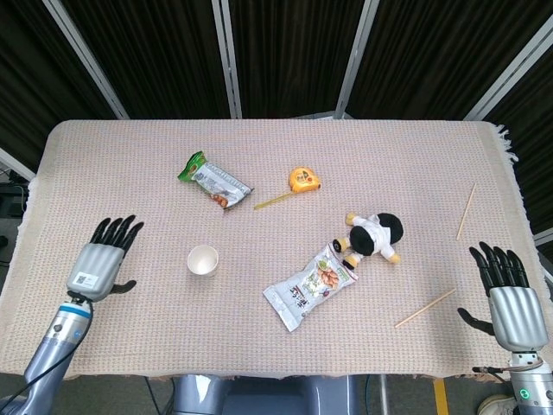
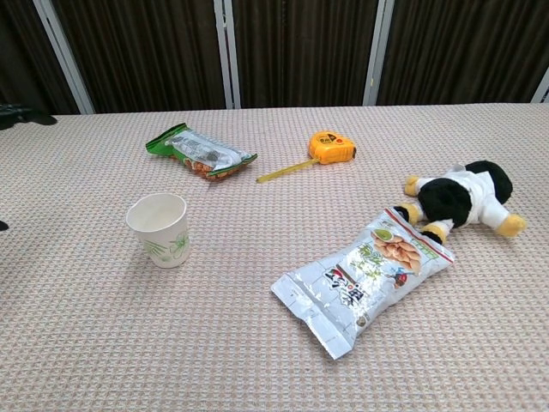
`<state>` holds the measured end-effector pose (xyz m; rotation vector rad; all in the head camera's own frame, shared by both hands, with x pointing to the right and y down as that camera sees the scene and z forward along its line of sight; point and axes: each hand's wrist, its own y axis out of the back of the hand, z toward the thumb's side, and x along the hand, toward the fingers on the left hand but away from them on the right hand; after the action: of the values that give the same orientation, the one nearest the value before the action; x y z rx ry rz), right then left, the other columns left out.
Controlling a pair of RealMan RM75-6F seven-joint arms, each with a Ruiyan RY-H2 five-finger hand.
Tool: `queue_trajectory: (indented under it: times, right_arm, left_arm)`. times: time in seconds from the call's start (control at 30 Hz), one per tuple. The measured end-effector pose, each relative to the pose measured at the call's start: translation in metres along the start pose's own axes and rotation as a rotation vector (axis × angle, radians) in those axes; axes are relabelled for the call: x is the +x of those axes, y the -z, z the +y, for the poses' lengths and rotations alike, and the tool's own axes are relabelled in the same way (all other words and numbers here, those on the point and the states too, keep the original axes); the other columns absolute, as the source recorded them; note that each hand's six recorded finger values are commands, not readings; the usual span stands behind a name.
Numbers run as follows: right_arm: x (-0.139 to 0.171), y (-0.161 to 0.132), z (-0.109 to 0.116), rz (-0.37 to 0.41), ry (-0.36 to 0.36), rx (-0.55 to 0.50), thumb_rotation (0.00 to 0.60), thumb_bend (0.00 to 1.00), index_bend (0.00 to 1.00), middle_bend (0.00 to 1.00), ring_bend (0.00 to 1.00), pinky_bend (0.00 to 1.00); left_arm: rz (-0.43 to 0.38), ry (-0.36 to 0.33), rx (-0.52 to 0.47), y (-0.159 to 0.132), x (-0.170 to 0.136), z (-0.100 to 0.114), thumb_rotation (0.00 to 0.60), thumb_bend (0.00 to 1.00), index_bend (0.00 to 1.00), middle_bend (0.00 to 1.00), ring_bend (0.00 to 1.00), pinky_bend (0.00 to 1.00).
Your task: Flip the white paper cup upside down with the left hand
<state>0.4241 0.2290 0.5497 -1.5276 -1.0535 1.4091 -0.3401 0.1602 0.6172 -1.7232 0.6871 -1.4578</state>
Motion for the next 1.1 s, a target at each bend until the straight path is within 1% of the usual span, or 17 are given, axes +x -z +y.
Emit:
queue_trajectory:
  times: [0.2, 0.47, 0.6, 0.73, 0.8, 0.9, 1.1]
  right_arm:
    - [0.0, 0.002, 0.003, -0.002, 0.0, -0.017, 0.6, 0.01, 0.0, 0.0, 0.0, 0.0]
    - [0.0, 0.004, 0.006, 0.004, -0.001, -0.042, 0.6, 0.01, 0.0, 0.0, 0.0, 0.0]
    - [0.0, 0.006, 0.007, 0.001, 0.001, -0.056, 0.6, 0.01, 0.0, 0.0, 0.0, 0.0]
    - [0.0, 0.007, 0.009, 0.004, 0.0, -0.067, 0.6, 0.01, 0.0, 0.0, 0.0, 0.0]
    - [0.001, 0.007, 0.009, 0.006, -0.001, -0.068, 0.6, 0.01, 0.0, 0.0, 0.0, 0.0]
    - [0.001, 0.008, 0.01, 0.004, 0.0, -0.07, 0.6, 0.01, 0.0, 0.0, 0.0, 0.0]
    - [0.001, 0.008, 0.011, 0.002, 0.006, -0.071, 0.6, 0.01, 0.0, 0.0, 0.0, 0.0]
  left_arm:
    - [-0.047, 0.065, 0.045, -0.041, 0.026, -0.003, 0.6, 0.08, 0.0, 0.0, 0.0, 0.0]
    - [-0.077, 0.154, 0.067, -0.092, 0.05, -0.02, 0.6, 0.08, 0.04, 0.0, 0.0, 0.0]
    - [-0.085, 0.175, 0.082, -0.113, 0.058, -0.027, 0.6, 0.08, 0.09, 0.0, 0.0, 0.0]
    - [-0.076, 0.18, 0.086, -0.121, 0.064, -0.03, 0.6, 0.08, 0.2, 0.0, 0.0, 0.0]
    - [-0.074, 0.185, 0.083, -0.124, 0.066, -0.032, 0.6, 0.08, 0.24, 0.0, 0.0, 0.0]
    - [-0.073, 0.188, 0.082, -0.128, 0.068, -0.033, 0.6, 0.1, 0.27, 0.0, 0.0, 0.0]
    - [-0.06, 0.184, 0.089, -0.125, 0.067, -0.033, 0.6, 0.13, 0.33, 0.0, 0.0, 0.0]
